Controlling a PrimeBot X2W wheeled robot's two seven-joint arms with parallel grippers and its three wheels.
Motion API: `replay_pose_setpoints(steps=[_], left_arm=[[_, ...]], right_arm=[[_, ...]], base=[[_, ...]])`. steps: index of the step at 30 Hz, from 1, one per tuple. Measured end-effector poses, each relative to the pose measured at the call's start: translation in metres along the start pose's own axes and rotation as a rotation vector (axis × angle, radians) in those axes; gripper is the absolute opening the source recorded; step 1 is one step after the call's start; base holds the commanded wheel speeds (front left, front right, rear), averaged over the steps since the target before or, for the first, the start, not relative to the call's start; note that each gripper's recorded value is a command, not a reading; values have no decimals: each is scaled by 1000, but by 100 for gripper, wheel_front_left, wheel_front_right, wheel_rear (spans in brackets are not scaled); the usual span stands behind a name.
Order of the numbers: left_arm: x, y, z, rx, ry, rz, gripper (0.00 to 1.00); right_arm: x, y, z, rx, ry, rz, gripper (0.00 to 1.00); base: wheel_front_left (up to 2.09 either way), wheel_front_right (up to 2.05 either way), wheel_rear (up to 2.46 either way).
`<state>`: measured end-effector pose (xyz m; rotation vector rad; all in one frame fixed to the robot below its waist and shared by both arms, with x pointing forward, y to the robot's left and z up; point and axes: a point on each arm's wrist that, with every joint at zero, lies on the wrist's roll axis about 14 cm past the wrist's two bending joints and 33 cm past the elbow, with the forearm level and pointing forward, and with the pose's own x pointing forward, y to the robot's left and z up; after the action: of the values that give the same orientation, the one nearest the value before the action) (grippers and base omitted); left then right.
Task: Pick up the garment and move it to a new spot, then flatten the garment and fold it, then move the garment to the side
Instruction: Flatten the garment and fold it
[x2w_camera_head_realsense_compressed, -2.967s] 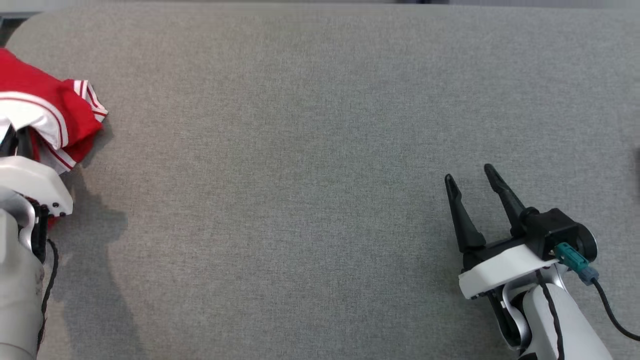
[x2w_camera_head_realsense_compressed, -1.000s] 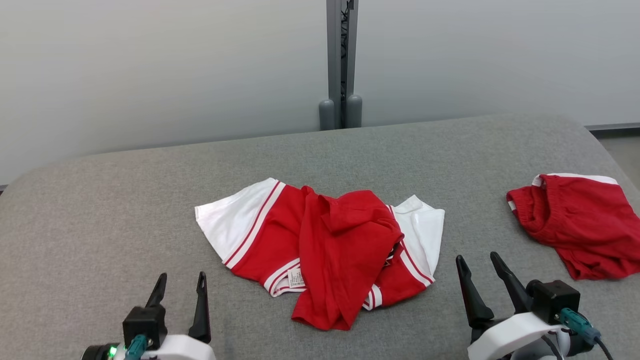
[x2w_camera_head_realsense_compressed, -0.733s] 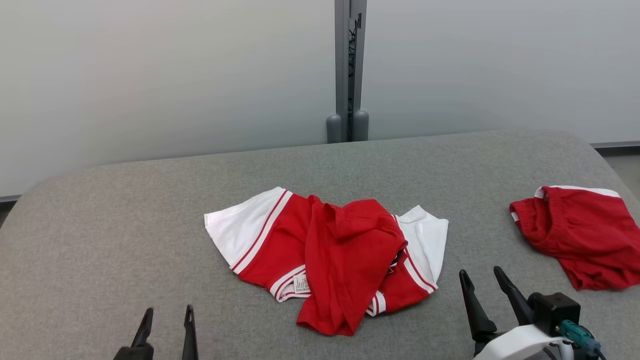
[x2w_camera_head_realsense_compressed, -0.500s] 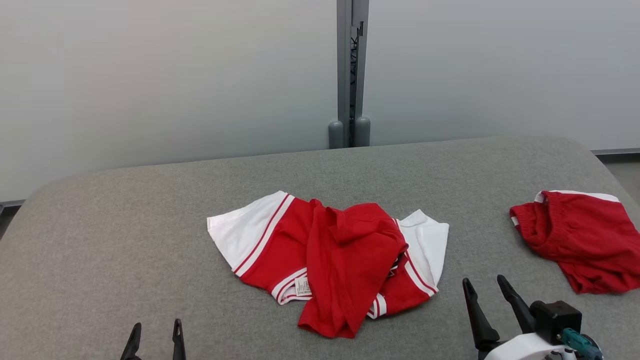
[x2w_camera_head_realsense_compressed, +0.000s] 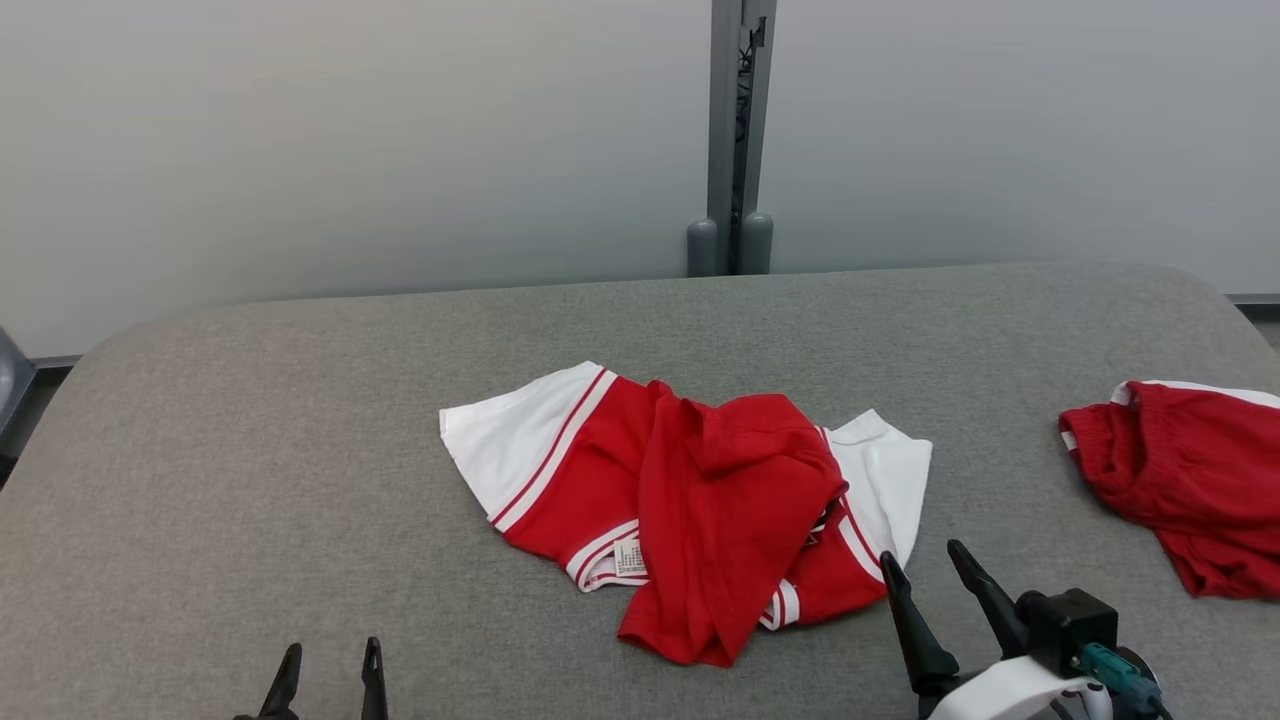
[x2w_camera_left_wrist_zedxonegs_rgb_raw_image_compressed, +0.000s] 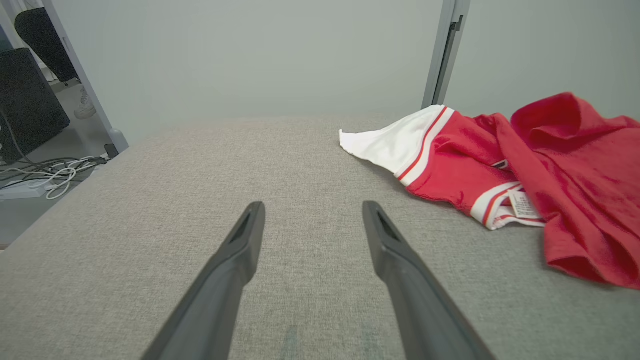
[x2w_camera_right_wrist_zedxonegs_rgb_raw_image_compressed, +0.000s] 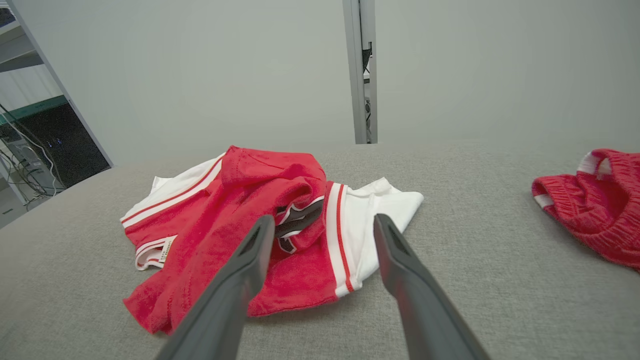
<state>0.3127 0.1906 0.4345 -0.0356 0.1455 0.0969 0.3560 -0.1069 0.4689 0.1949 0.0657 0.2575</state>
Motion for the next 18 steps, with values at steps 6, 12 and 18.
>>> replay_pose_setpoints(steps=[6,12,18], left_arm=[[-8,3,-13,-29,42,18,100],[-18,13,-24,-46,75,59,100],[-23,24,-28,-58,89,106,100]], right_arm=[[26,29,-1,-14,18,106,100],[63,49,4,-74,27,185,100],[96,65,-6,-107,82,239,100]], base=[[0,0,0],[0,0,0],[0,0,0]])
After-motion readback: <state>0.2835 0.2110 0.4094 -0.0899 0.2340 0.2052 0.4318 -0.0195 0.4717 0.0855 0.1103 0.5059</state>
